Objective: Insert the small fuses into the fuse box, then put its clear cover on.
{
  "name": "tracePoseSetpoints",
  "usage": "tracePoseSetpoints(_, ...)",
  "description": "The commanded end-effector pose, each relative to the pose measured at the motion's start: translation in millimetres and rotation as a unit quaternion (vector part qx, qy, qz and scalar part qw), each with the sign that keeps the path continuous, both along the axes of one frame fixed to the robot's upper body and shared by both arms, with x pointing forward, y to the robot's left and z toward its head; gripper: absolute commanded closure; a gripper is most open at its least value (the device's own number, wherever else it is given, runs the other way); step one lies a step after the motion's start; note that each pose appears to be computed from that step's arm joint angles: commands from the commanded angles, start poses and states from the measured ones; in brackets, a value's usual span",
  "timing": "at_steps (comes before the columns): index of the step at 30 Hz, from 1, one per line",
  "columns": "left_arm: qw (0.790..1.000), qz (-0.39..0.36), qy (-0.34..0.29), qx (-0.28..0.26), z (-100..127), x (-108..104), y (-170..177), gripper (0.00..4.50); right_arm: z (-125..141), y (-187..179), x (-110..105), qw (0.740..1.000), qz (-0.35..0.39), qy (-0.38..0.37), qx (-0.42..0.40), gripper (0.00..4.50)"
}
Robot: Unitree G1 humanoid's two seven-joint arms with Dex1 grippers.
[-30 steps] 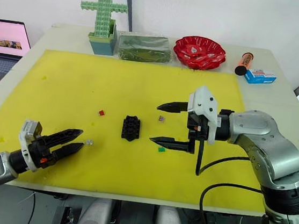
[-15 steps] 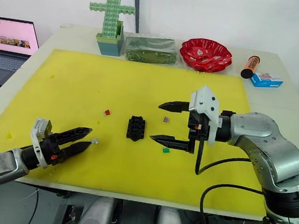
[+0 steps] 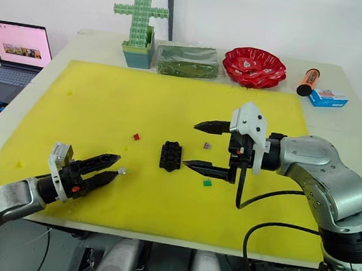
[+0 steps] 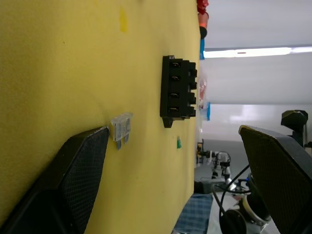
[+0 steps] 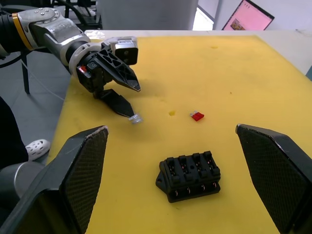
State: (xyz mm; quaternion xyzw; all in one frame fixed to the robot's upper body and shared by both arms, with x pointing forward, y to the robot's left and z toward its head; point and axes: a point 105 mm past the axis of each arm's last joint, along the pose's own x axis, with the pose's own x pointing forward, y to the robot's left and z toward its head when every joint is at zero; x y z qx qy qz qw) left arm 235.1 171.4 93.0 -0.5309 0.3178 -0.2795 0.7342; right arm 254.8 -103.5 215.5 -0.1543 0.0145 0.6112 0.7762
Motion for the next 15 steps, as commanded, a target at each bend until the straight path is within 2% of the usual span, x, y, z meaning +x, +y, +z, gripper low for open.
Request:
tracePoseSetpoints(1, 0.999, -0.033, 0.019, 0.003, -8.8, -5.6, -14.5, 0.00, 12.4, -0.1, -3.5, 1.000, 0.003, -0.026, 0.003, 0.03)
tracePoseSetpoints(15, 0.999, -0.038, 0.026, 0.017, -11.8, -7.9, -17.2, 0.00, 13.5, 0.5, -2.7, 1.000, 0.001, -0.026, 0.005, 0.03)
